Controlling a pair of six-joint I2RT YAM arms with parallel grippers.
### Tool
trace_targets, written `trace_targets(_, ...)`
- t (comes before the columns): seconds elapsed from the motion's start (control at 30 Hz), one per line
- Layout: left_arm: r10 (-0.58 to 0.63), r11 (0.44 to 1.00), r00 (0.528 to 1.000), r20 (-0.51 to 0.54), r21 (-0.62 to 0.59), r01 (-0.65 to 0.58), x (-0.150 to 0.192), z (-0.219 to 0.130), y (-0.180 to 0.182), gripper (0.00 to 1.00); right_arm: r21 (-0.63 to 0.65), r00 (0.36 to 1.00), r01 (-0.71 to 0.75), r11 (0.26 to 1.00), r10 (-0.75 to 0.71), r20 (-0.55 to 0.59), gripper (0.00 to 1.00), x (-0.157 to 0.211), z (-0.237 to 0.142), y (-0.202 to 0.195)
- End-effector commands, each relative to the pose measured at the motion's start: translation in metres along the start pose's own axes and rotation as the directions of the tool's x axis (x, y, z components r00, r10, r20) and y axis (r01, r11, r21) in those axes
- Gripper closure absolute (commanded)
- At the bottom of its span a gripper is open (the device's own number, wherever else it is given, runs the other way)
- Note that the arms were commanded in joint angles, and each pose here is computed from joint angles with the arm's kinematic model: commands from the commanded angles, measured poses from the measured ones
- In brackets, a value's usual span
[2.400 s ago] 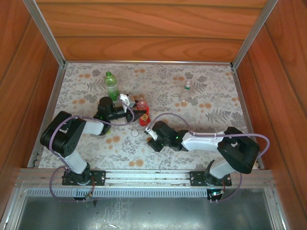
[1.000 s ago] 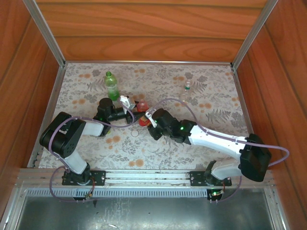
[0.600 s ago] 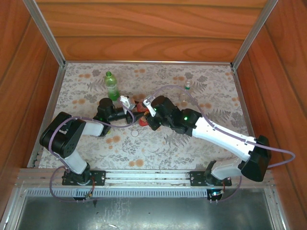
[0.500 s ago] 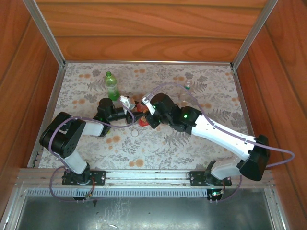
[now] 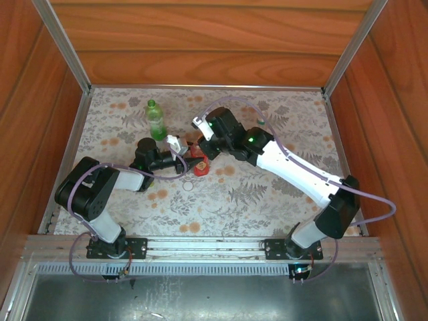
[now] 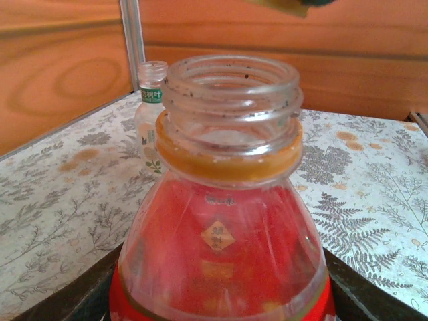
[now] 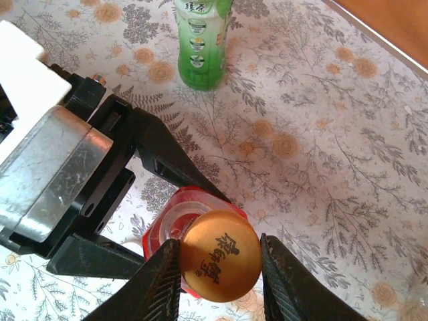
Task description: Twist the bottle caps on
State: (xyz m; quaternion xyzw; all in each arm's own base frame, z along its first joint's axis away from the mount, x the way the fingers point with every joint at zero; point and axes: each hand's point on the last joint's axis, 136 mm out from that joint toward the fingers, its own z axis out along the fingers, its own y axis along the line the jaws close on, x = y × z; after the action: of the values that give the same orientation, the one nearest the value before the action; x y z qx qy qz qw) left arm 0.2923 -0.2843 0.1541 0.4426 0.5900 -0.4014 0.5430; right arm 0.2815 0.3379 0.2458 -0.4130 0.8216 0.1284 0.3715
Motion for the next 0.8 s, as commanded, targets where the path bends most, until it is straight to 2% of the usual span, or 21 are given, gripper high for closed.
trace_targets(0.0, -0.005, 1.0, 1.0, -0.019, 0.024, 0.006, 0.007, -0.001, -0.007, 0.41, -0.05, 1.0, 0.014, 0.999, -0.015, -0.027, 0.66, 0.002, 0.006, 0.006)
trace_targets(0.47, -0.005, 1.0, 1.0, -0.018, 0.018, 0.005, 0.006, 0.001, -0.004, 0.41, -0.126, 0.997, -0.003, 0.992, -0.007, -0.079, 0.66, 0.01, 0.014, 0.019)
trace_targets(0.77, -0.003, 1.0, 1.0, -0.02, 0.024, 0.004, 0.007, 0.002, -0.005, 0.42, -0.132, 0.994, -0.014, 0.991, 0.0, -0.109, 0.66, 0.019, 0.019, 0.021)
